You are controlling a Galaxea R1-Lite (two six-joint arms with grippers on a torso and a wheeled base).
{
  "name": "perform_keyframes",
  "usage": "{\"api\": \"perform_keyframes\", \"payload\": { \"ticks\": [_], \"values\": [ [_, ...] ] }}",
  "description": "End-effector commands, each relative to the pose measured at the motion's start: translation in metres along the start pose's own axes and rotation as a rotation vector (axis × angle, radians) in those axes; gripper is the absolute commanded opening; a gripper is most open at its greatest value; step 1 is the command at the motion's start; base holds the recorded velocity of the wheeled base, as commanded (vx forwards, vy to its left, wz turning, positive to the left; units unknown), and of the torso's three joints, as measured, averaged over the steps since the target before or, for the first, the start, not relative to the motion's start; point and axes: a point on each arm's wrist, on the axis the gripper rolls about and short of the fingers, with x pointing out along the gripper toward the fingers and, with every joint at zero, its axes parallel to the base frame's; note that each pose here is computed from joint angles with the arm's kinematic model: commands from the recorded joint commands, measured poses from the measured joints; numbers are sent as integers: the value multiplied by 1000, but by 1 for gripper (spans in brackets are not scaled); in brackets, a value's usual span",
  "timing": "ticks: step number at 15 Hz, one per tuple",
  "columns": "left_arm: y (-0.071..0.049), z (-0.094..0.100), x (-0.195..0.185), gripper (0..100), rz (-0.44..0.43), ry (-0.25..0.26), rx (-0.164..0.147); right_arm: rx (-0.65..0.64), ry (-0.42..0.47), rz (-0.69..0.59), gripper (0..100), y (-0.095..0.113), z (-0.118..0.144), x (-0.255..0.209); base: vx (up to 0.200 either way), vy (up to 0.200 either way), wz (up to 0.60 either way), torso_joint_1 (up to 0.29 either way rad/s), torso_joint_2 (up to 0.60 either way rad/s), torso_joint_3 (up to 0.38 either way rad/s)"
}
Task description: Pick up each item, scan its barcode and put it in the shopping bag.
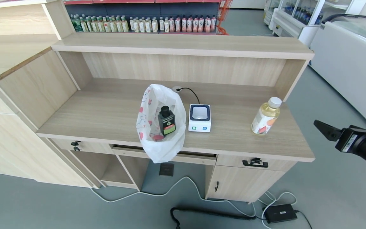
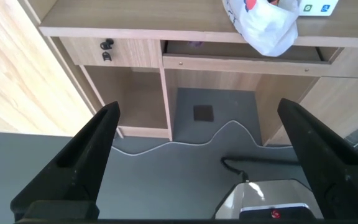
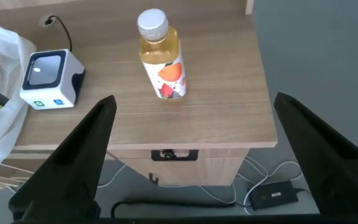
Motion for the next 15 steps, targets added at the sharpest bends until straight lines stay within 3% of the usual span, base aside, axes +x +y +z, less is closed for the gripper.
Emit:
{"api": "perform_keyframes", "payload": {
  "ticks": [1,8,15],
  "values": [
    [0,0,0,100,0,-1,1,0,6,-7,100,-1,-1,0,200,0,0,17,2,-2],
    [0,0,0,100,0,-1,-2,-5,33,-43,100,-8,-8,-2,200,0,0,4,4,2],
    [0,0,0,100,1,-4,-3,-41,147,-100,100,-19,-38,-23,0,0,0,0,0,0]
  ]
}}
